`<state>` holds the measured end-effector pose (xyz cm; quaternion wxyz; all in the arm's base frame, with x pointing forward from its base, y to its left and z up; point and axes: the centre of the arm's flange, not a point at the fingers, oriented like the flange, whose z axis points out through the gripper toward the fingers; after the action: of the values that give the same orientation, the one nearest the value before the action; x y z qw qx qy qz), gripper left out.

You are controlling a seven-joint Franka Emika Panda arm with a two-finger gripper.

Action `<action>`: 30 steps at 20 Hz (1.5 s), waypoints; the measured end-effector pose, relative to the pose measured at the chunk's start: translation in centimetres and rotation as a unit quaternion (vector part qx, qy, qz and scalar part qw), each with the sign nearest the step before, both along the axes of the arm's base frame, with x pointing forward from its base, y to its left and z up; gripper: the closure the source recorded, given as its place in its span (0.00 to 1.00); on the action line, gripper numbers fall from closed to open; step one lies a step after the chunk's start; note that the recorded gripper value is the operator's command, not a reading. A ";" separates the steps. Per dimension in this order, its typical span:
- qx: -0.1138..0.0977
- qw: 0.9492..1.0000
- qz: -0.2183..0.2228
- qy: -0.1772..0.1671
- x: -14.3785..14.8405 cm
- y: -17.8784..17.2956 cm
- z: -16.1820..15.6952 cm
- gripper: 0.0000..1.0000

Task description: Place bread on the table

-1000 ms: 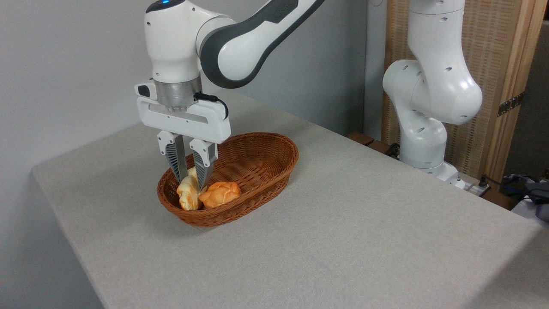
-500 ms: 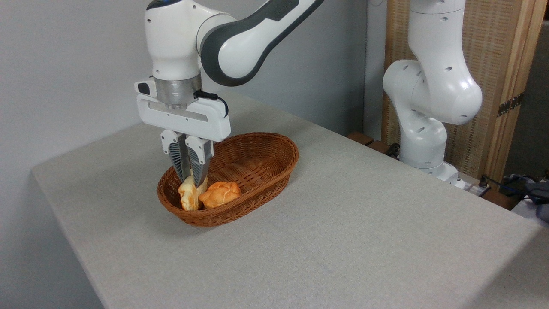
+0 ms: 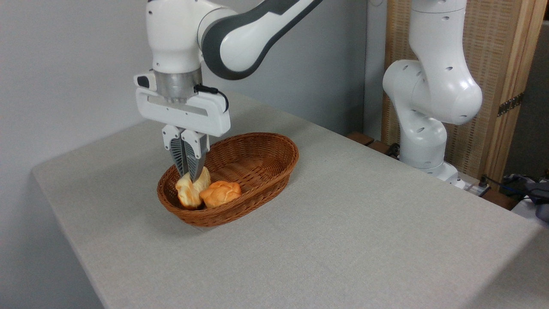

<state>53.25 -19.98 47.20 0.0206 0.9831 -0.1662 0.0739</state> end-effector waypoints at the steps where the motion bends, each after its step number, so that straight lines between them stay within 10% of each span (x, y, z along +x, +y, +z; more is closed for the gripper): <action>1: -0.001 1.000 0.002 -0.006 -0.1 0.2 0.7 0.93; 20: 0.013 0.999 0.014 -0.034 2.0 16.7 7.4 0.81; 22: 0.018 0.999 -0.004 -0.030 2.1 18.1 7.1 0.63; 24: 0.024 0.999 -0.031 -0.020 2.2 19.5 6.4 0.00; 30: 0.036 0.995 -0.097 0.011 2.8 20.8 3.5 0.00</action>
<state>56.02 0.84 50.70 -0.0055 0.9633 -0.2628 0.0544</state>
